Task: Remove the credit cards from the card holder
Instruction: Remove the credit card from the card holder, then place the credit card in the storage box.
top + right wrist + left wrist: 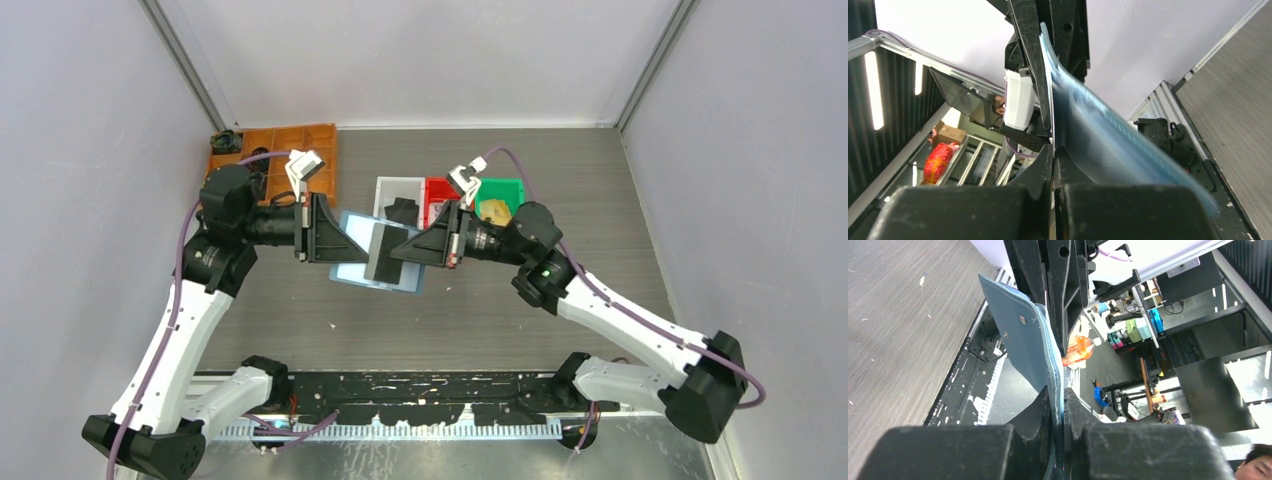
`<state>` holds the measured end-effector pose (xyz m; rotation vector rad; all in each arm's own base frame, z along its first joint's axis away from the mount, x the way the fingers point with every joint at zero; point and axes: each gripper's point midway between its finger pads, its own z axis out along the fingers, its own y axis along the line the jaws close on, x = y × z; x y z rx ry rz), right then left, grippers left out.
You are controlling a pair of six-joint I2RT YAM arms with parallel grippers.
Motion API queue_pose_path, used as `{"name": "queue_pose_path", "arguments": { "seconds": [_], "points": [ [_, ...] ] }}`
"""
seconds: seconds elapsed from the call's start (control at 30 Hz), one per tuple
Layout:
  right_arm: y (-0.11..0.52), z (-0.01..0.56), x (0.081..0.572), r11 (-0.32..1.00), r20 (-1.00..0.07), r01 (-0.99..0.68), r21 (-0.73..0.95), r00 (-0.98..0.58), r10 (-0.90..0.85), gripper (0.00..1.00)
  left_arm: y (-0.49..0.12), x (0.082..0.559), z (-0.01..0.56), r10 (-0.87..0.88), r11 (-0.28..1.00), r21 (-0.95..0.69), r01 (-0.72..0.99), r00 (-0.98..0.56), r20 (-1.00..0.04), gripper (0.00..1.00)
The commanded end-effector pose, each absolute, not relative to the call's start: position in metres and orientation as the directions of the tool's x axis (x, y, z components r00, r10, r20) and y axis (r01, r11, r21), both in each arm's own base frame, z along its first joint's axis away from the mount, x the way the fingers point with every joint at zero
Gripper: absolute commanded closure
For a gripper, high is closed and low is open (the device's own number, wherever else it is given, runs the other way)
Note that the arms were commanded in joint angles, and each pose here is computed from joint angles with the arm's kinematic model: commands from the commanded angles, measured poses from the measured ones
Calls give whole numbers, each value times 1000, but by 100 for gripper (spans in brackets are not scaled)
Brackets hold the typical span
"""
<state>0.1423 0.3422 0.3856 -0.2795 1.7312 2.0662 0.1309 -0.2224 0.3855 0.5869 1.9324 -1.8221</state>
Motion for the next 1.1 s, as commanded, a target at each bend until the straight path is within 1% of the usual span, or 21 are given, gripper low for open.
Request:
{"name": "queue_pose_path", "arguments": {
  "seconds": [0.0,0.17,0.27,0.33,0.4,0.47,0.57,0.63,0.77,0.83,0.93,1.07],
  "points": [
    [310,393,142,-77,-490,-520,851,-838,241,99,-217,115,411,38,0,-738,675,-737,-674,100],
    [283,390,148,-4,-521,-540,842,-814,258,99,-215,114,410,46,3,-730,684,-729,-683,100],
    [267,384,161,103,-563,-558,824,-783,265,99,-212,110,409,60,-3,-714,700,-713,-699,100],
    [257,373,176,193,-580,-546,815,-771,263,99,-210,105,412,68,-16,-685,728,-683,-727,100],
    [250,366,194,252,-586,-531,809,-763,272,99,-207,97,414,74,-26,-635,772,-632,-771,100],
    [248,357,214,310,-587,-507,804,-760,277,99,-204,91,416,76,-10,-575,818,-572,-816,100],
    [257,345,240,354,-598,-504,788,-764,243,99,-198,82,410,104,43,-528,848,-530,-842,100],
    [266,336,262,374,-593,-491,787,-769,239,99,-196,78,409,116,54,-504,862,-507,-854,100],
    [282,289,317,517,-577,-422,745,-796,182,99,-193,77,404,117,86,-474,876,-481,-869,100],
    [295,269,338,558,-563,-399,727,-813,151,99,-193,77,403,116,96,-463,881,-472,-874,100],
    [319,242,359,608,-550,-390,692,-830,93,99,-192,77,403,119,100,-459,883,-469,-875,100],
    [341,203,382,708,-546,-383,593,-838,3,99,-191,75,404,123,100,-448,888,-458,-880,100]
  ]
}}
